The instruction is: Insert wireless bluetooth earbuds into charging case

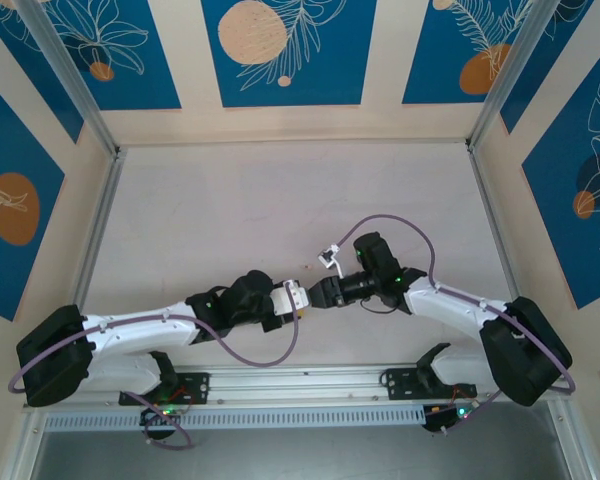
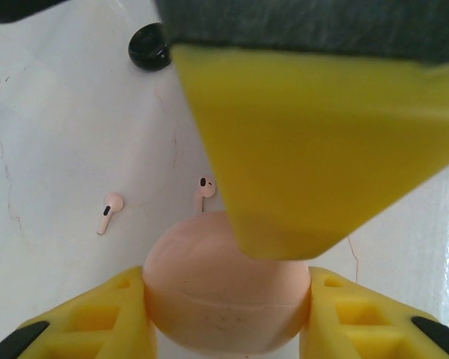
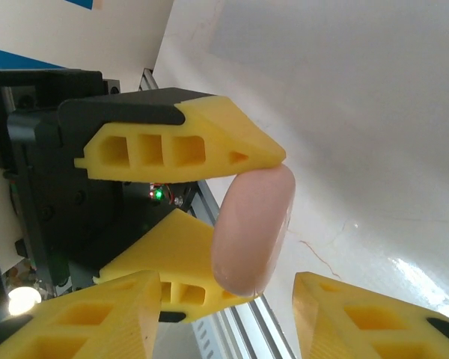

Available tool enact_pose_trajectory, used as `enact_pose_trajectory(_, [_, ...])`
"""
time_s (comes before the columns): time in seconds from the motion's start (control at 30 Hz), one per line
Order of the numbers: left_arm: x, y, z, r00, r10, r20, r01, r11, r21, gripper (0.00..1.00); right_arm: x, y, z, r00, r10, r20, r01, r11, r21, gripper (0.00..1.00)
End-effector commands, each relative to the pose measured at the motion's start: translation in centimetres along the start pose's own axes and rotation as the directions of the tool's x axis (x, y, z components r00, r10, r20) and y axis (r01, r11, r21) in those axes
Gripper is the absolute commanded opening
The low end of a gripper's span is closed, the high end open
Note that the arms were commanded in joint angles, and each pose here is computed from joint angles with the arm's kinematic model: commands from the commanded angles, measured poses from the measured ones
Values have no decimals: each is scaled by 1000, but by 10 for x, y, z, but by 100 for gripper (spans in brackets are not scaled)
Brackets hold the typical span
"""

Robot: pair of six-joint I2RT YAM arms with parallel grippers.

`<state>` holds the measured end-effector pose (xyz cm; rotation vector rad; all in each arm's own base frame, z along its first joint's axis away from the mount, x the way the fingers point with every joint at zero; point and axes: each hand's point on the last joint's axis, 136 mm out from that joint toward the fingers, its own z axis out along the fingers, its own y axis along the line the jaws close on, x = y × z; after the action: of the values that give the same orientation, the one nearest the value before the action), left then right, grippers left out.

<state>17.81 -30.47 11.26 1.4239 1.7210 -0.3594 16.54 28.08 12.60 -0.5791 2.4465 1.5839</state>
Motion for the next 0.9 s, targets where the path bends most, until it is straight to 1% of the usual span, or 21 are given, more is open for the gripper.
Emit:
enact_pose_trajectory(0.0, [-18, 2, -6, 998, 9, 55, -9, 1000, 6, 36, -8, 10, 3, 1000, -21, -3, 21, 999, -27, 47])
enact_pose_trajectory(0.13, [-23, 2, -8, 998, 9, 70, -10, 1000, 8, 36, -10, 8, 7, 1000, -19, -9, 19, 1000, -23, 45])
enact_pose_trajectory(0.3, [-27, 3, -11, 996, 5, 86, -6, 1000, 6, 36, -10, 8, 12, 1000, -21, -18, 21, 999, -26, 37])
enact_pose_trajectory(0.4, [-28, 4, -12, 996, 2, 92, -3, 1000, 5, 36, -10, 8, 13, 999, -23, -23, 22, 999, -28, 30])
enact_pose_trajectory(0.47, [-29, 4, -12, 996, 2, 93, -2, 1000, 4, 36, -10, 8, 13, 999, -26, -25, 25, 999, -25, 22])
enact_pose_trajectory(0.53, [-29, 4, -12, 996, 0, 91, -1, 1000, 6, 38, -11, 8, 13, 999, -35, -23, 34, 999, -23, 17])
enact_pose_trajectory(0.6, [-29, 5, -13, 996, -7, 88, 7, 1000, 2, 45, -10, 8, 12, 998, -52, -20, 51, 999, -16, 14])
enact_pose_trajectory(0.67, [-29, 10, -16, 995, -37, 94, 39, 999, -20, 59, -9, 6, 9, 996, -87, -17, 88, 996, 9, 14])
enact_pose_trajectory(0.73, [-32, 12, -21, 992, -45, 120, 48, 998, -28, 69, -8, 2, 4, 992, -129, -11, 130, 991, 32, 13])
enact_pose_trajectory(0.77, [-32, 11, -24, 990, -45, 130, 48, 999, -23, 73, -8, 0, 2, 987, -160, -5, 160, 986, 42, 13])
enact_pose_trajectory(0.87, [-30, 10, -34, 988, -43, 146, 43, 999, 4, 74, -9, 1, -5, 962, -273, 5, 272, 961, 59, 13])
